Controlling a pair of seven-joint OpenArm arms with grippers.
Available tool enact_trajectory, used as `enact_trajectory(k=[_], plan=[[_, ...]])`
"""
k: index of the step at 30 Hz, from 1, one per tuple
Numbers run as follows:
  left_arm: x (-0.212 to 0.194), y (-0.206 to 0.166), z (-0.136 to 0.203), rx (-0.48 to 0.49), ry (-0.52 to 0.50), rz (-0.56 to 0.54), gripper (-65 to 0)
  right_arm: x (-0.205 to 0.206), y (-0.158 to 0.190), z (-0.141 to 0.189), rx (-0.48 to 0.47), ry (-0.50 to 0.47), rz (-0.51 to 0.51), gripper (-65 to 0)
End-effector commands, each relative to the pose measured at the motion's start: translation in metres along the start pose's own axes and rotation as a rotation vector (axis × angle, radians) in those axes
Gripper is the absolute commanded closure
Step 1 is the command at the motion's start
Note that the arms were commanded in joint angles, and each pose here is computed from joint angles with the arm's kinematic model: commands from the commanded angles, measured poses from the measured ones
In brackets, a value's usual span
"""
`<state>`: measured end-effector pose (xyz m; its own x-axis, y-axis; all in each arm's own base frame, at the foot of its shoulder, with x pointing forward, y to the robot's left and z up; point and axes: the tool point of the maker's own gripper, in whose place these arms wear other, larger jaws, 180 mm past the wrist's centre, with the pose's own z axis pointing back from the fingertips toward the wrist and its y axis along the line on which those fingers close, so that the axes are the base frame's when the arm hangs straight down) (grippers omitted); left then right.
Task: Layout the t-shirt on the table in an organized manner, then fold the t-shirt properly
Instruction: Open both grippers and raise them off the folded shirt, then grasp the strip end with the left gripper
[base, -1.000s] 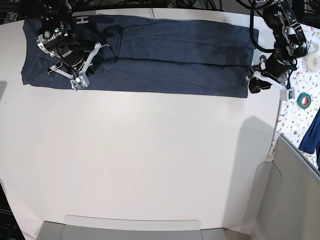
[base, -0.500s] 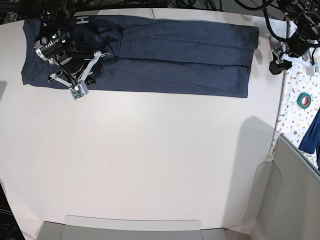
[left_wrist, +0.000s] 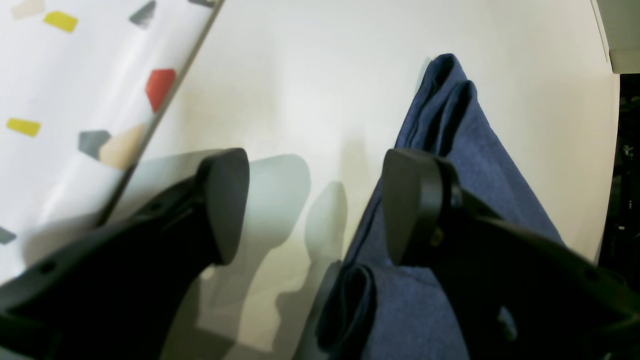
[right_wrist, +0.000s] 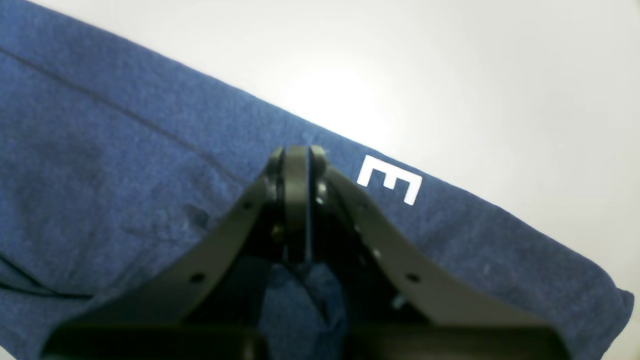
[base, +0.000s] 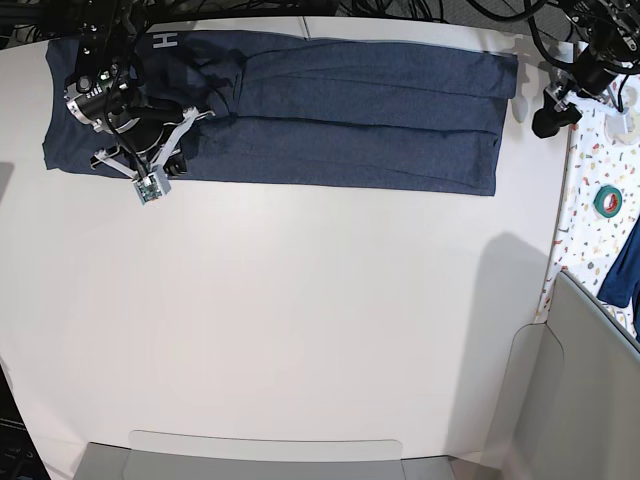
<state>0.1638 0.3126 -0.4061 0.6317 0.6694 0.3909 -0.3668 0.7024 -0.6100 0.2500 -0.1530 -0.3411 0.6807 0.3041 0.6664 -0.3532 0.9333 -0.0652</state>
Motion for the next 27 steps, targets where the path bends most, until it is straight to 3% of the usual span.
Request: enact_trajectory(k=[1, 6, 27], plan=[[-0.023, 0.006, 0.0, 0.03, 0.104, -0.005, -40.8, 0.011, -0.001, 0.004, -0.001, -0.044, 0.009, 0.0], [-0.05, -0.009, -0.01, -0.028, 0.19, -0.021, -40.8, 0.011, -0.001, 0.004, -0.001, -0.044, 0.009, 0.0], [-0.121, -0.047, -0.041, -0.13, 0.368, -0.075, -40.7, 0.01, -0.001, 0.004, 0.0, -0.042, 0.01, 0.0]])
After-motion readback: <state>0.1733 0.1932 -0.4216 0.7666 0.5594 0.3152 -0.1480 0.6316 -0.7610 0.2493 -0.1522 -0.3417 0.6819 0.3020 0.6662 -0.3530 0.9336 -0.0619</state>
